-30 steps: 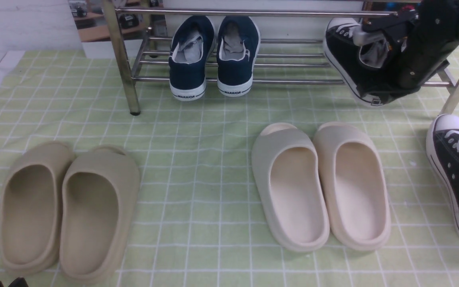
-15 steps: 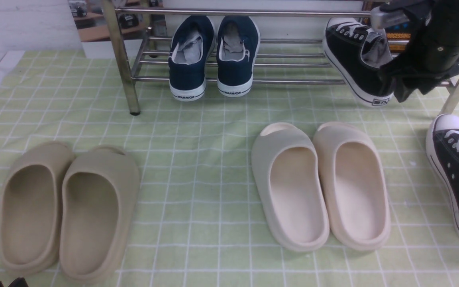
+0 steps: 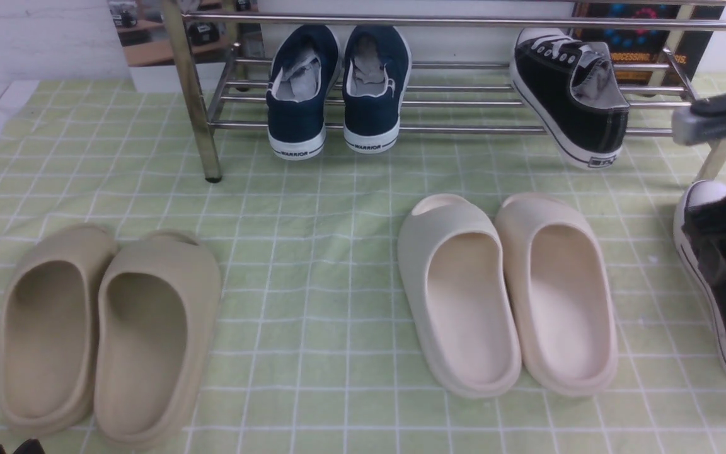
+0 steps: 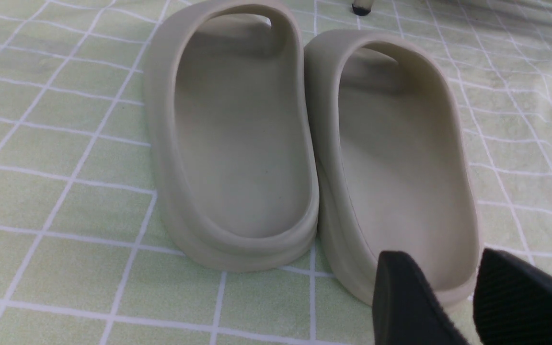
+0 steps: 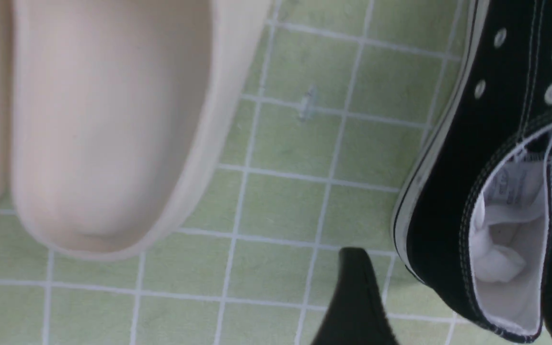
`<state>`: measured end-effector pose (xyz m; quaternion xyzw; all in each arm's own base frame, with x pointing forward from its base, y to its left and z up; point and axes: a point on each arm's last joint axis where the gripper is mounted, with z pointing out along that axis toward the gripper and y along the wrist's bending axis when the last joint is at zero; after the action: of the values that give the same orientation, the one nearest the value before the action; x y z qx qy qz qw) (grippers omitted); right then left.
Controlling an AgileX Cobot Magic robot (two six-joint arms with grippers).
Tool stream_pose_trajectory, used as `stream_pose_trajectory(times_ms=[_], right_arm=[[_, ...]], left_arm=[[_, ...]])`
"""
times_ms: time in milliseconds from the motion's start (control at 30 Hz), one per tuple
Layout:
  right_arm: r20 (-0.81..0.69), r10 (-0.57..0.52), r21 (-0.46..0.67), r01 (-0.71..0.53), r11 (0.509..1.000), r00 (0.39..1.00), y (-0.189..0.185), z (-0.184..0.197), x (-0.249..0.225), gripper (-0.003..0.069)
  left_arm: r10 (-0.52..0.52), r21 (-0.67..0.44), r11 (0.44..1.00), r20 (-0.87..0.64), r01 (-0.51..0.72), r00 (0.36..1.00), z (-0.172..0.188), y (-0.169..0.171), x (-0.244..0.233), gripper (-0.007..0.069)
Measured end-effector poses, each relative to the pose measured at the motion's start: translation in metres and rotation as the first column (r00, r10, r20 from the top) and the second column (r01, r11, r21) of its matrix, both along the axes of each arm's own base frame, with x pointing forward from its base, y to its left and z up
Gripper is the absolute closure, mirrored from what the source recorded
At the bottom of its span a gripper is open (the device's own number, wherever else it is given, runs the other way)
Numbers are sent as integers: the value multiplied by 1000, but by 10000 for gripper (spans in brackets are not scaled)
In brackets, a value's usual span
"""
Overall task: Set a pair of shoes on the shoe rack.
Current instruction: Use the right arm to grab the shoe closest to it
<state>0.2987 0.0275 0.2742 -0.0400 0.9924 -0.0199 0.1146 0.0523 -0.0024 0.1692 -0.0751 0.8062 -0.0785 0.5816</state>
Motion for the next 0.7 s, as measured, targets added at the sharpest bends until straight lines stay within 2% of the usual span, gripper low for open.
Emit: stream_pose_trajectory(times_ms=[167, 300, 533, 633, 700], right_arm=[[-33, -88, 2, 88, 996, 996, -23, -32, -6, 202], [-27, -95, 6, 96, 995, 995, -26, -53, -5, 258], [-14, -90, 12, 90, 996, 996, -25, -75, 5, 464], [-24, -83, 4, 83, 997, 996, -26, -79, 7, 608], [-28, -69, -2, 69, 998, 997, -26, -78, 7, 643]], left_arm=[[0, 0, 1000, 0, 0, 1000, 0, 0, 0, 387], [0, 0, 1000, 0, 0, 1000, 0, 0, 0, 387], [0, 0, 1000, 0, 0, 1000, 0, 0, 0, 387], [0, 0, 1000, 0, 0, 1000, 0, 0, 0, 387], [0, 0, 1000, 0, 0, 1000, 0, 0, 0, 387]])
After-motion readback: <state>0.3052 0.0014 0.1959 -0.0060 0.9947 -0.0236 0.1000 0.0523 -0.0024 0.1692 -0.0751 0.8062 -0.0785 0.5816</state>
